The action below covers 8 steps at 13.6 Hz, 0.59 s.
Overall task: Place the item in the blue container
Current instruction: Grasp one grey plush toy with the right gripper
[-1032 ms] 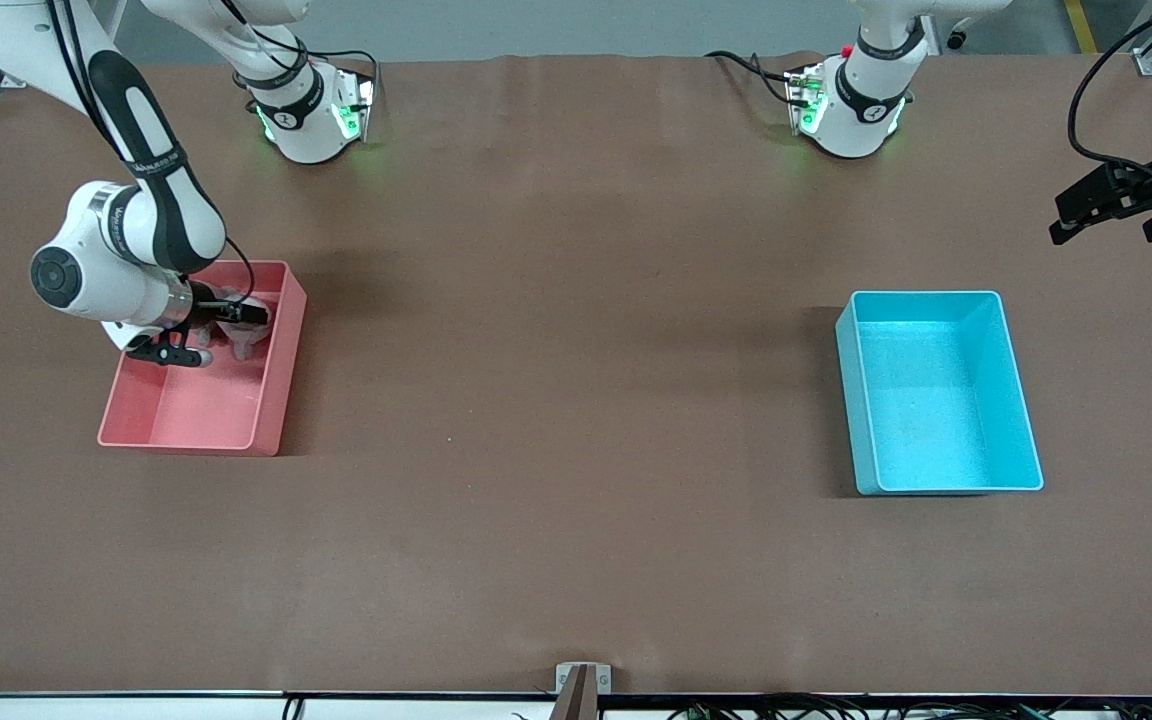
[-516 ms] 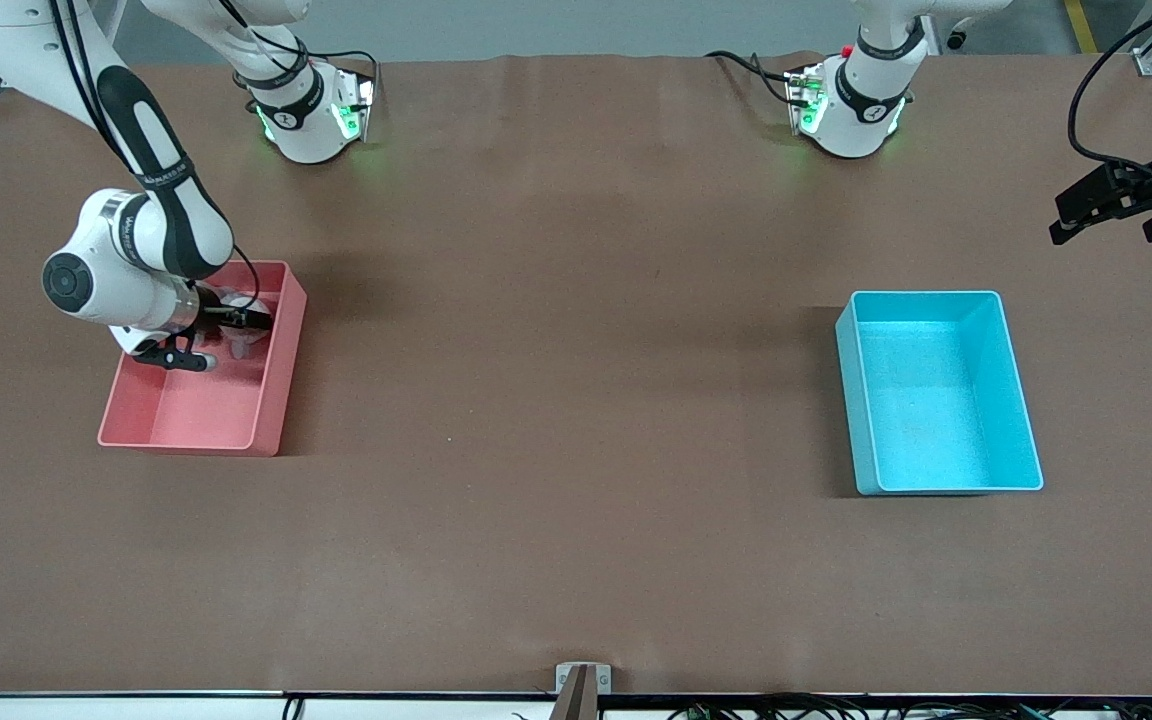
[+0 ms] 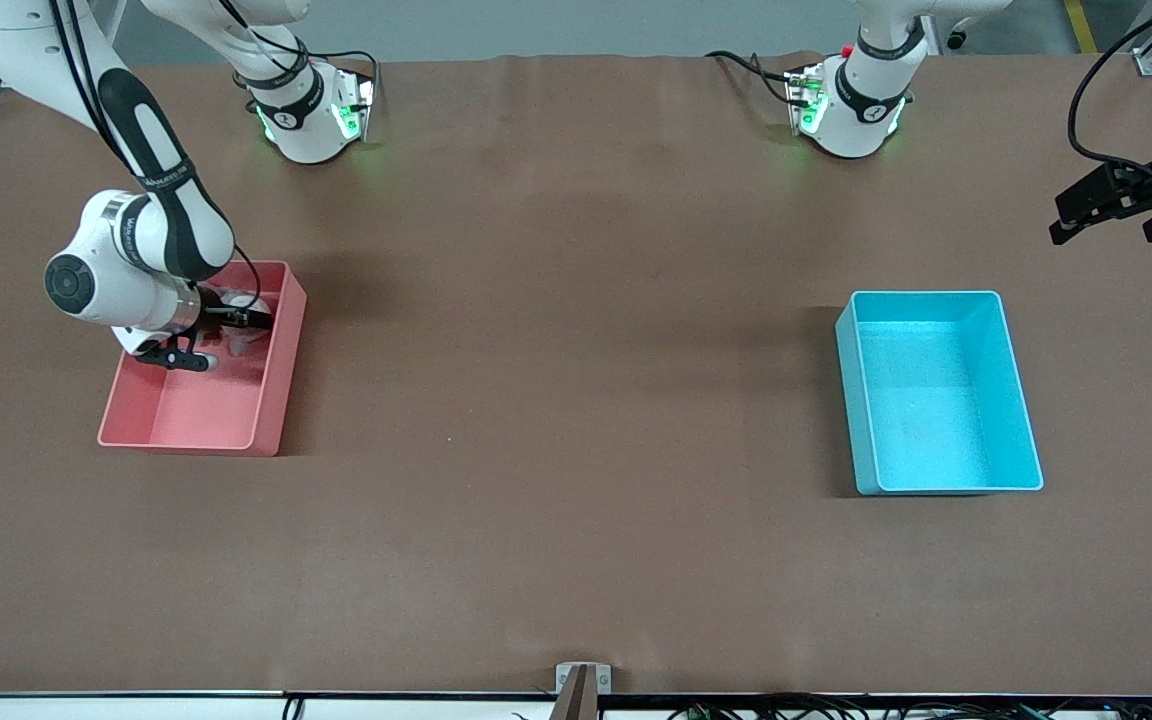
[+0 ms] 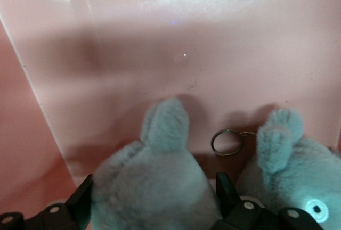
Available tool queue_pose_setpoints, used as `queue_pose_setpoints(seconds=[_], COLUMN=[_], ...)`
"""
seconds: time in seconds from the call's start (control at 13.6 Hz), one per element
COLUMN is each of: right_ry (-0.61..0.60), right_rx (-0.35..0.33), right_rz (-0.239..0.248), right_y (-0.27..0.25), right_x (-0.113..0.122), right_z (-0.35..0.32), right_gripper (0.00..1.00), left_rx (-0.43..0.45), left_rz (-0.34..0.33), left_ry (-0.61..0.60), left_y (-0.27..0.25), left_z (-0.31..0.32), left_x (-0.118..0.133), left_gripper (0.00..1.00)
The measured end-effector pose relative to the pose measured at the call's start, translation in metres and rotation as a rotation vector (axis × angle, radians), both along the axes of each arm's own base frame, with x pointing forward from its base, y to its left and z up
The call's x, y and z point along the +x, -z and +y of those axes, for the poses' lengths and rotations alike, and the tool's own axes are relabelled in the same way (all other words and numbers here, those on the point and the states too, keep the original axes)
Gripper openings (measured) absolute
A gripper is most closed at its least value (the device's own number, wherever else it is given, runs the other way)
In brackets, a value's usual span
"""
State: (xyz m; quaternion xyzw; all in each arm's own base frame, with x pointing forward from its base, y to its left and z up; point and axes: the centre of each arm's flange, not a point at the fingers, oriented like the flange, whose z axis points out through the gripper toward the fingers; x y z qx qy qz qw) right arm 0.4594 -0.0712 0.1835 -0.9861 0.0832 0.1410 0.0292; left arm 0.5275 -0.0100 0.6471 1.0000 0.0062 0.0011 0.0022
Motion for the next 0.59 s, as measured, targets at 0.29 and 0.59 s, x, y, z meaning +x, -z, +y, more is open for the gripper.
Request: queue_pose_setpoints(seconds=[0.29, 0.59], right_ry=[0.000, 0.000], right_rx=[0.000, 0.000], right_rz=[0.003, 0.003], right_y=[0.0011, 0.0011], right_x=[-0.0004, -0.0004], right_z=[0.0000, 0.0001], right_gripper=[0.88, 0.74], left_rx=[0.000, 0.000], left_rz=[0.000, 0.000], left_ry=[0.000, 0.000], left_y=[0.0000, 0.0000], left_z=[0.0000, 0.0000], left_x=[0.0000, 0.0000], left_gripper=[1.00, 1.00])
